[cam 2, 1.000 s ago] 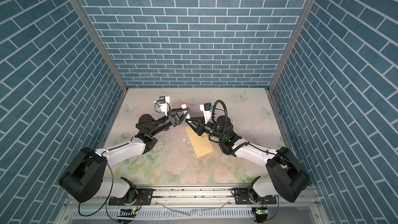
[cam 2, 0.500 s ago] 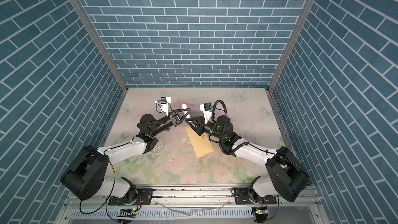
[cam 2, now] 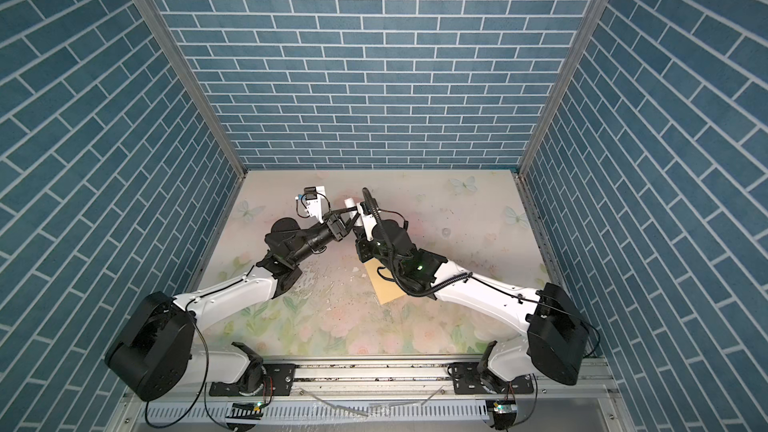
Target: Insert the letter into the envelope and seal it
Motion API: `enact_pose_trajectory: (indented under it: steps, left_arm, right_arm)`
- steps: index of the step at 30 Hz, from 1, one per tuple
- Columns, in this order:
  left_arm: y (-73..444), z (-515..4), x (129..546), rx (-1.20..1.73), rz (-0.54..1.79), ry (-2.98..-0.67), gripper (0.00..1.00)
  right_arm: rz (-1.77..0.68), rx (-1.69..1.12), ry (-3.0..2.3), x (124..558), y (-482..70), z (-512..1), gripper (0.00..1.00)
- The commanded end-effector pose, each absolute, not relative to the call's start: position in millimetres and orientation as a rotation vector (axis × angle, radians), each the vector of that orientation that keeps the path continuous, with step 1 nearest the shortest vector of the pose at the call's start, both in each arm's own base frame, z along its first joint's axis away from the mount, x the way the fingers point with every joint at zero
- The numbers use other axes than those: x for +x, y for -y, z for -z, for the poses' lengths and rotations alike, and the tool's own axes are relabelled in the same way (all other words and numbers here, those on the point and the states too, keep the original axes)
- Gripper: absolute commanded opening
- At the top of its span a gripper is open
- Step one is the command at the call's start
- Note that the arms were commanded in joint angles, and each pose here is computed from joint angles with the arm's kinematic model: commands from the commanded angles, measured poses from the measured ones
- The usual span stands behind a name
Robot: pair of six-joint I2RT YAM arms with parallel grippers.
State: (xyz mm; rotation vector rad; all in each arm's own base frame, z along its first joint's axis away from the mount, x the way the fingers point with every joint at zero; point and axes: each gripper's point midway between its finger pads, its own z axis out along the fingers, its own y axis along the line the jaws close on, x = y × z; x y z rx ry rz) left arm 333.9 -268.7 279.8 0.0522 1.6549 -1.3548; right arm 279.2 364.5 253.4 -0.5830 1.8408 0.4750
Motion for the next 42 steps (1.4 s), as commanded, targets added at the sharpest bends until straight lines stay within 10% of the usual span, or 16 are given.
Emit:
enact_pose_trajectory:
  steps: [1,8,16,21,28,42]
  left_arm:
    - [276.2,-267.6,330.4,0.086,1.319,-1.714,0.0]
    - [276.8,-267.9,331.6,0.076,1.315,-1.718,0.0]
    - [276.5,-281.7,328.1,0.069,1.354,-1.703,0.0]
    - [277.9,-290.8,324.5,0.06,1.411,-1.683,0.0]
    - [279.5,-306.9,322.7,0.066,1.448,-1.646,0.0]
    - [280.1,-308.5,321.8,0.065,1.462,-1.642,0.0]
  right_arm:
    - [-0.038,-0.524,-1.776,307.1,-334.7,-268.9,0.0]
    - [-0.083,-0.569,-1.769,299.6,-346.7,-265.8,0.04]
    - [-0.771,-0.594,-1.776,267.8,-335.4,-269.7,0.68]
    - [-1.131,-0.584,-1.694,248.5,-323.1,-276.0,0.82]
    - [-1.42,-0.579,-1.666,243.8,-329.3,-275.7,0.82]
    - [-1.59,-0.527,-1.628,259.7,-344.5,-276.5,0.49]
